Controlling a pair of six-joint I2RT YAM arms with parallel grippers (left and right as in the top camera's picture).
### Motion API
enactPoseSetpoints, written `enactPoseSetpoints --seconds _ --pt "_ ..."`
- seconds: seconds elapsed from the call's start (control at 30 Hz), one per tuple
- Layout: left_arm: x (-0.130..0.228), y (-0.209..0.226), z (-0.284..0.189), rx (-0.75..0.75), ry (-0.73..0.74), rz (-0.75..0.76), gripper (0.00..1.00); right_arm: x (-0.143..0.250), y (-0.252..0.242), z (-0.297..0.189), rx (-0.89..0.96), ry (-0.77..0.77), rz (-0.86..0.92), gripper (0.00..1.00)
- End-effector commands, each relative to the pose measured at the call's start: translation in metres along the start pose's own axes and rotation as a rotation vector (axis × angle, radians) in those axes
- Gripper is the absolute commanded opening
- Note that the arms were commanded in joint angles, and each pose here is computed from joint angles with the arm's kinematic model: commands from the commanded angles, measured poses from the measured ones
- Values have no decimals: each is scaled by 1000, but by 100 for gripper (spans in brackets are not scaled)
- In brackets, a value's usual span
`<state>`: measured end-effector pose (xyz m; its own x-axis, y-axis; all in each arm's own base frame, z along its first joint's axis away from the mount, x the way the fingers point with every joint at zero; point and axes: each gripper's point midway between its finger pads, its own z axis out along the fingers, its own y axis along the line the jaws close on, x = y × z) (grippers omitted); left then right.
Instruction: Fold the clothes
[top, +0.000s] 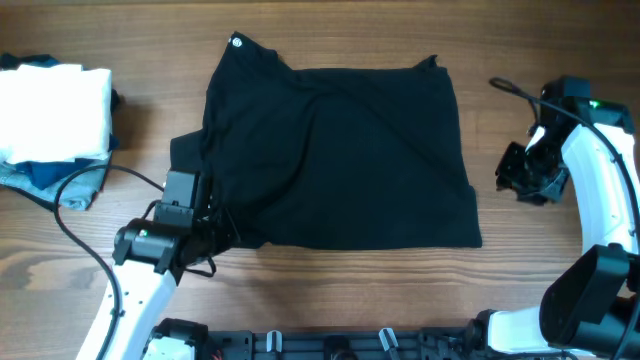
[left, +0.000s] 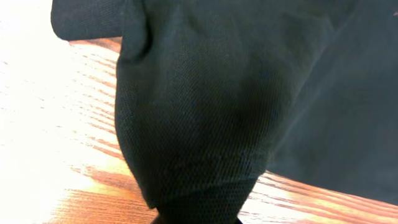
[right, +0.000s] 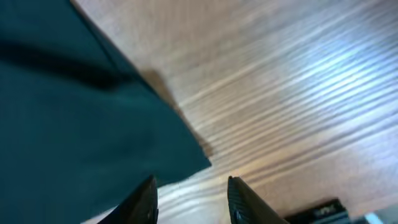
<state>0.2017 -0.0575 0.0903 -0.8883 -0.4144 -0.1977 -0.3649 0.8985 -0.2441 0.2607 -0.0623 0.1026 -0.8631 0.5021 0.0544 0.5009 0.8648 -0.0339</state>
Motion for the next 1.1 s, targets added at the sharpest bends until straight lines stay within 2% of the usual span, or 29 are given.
enactPoseSetpoints --seconds 0.0,0.07,0.2,0.37,0.4,0.43,0.47,0.63,0.8,0.87,0.97,1.07 --pt "1 2 6 -11 21 3 4 28 4 23 -45 102 27 41" --pt "1 2 7 -16 28 2 4 41 9 43 -76 141 59 50" --pt "-1 1 8 -12 22 3 4 62 13 78 -107 190 124 58" --pt "-3 -1 8 -6 14 4 4 70 11 109 -111 167 194 58" --pt "-3 -1 8 -6 14 4 4 67 13 114 -123 145 198 54" --pt "-3 -1 8 -6 14 4 4 64 15 115 -135 131 197 36" --pt "-3 -1 8 -6 14 4 4 63 15 115 -136 127 197 6" --pt "14 0 7 4 93 -3 4 49 16 102 -148 80 196 4" --pt "59 -6 -2 80 310 13 4 -3 -10 15 -104 -192 223 4" --pt "60 -7 -3 87 316 11 4 -10 -16 -2 -117 -247 236 4" --pt "61 -11 -4 107 325 10 4 -10 -15 -2 -115 -249 168 4" --pt "39 -26 -2 165 231 31 4 -34 9 -13 -232 -353 44 4"
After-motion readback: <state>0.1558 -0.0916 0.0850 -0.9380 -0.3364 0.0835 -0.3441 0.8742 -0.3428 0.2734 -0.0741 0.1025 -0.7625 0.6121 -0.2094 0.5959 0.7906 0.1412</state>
